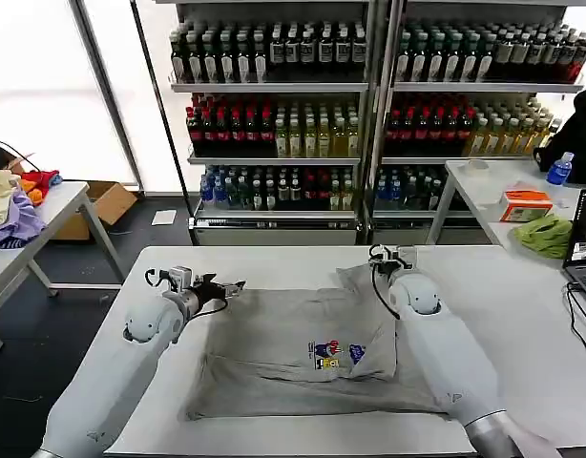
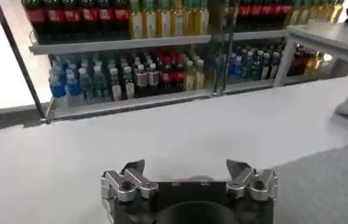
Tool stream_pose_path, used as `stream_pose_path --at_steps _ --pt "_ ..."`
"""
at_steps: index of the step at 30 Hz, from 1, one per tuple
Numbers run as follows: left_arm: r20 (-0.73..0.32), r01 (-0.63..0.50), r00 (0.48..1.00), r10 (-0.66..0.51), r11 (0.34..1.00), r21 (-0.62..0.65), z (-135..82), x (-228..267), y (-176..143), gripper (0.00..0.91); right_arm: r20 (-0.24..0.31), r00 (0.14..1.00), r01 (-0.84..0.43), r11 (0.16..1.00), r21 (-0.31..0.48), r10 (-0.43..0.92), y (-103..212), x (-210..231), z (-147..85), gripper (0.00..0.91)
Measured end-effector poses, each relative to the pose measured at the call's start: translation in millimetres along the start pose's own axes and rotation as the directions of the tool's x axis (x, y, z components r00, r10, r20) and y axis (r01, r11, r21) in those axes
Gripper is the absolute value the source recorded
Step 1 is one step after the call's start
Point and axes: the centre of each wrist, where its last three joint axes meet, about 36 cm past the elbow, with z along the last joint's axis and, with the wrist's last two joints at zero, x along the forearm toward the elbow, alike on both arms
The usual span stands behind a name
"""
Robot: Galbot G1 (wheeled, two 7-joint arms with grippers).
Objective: Fold and organize the clothes.
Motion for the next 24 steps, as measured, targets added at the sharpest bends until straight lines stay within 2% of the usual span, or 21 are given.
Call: stream_pose_path --at_steps 17,18,20,22,23,24 --pt "-0.023 0.012 1.000 -0.012 1.000 0.018 11 -8 4 0.897 -0.039 0.999 0.007 1.000 -0.022 -0.007 6 -11 12 0.907" --pt "-0.024 0.012 1.000 -0.012 1.000 0.019 11 -9 4 0.776 -0.040 0.999 0.007 1.000 -0.023 -0.008 6 -11 13 0.907" --pt "-0.025 0.014 1.000 -0.014 1.000 0.021 13 -9 5 0.655 -0.044 0.999 0.006 1.000 -0.025 -0.007 6 -12 15 0.907" --pt "-0.026 0.016 1.000 -0.016 1.000 0.019 14 -9 5 0.312 -0.048 0.999 0.005 1.000 -0.030 -0.007 7 -12 17 0.907" --pt "-0.027 0.017 1.000 -0.017 1.000 0.017 15 -9 4 0.222 -0.051 0.999 0.005 0.999 -0.033 -0.007 7 -12 18 0.877" --pt "-0.028 0.017 0.999 -0.017 1.000 0.016 16 -9 4 0.081 -0.053 0.999 0.006 0.999 -0.036 -0.008 7 -12 19 0.786"
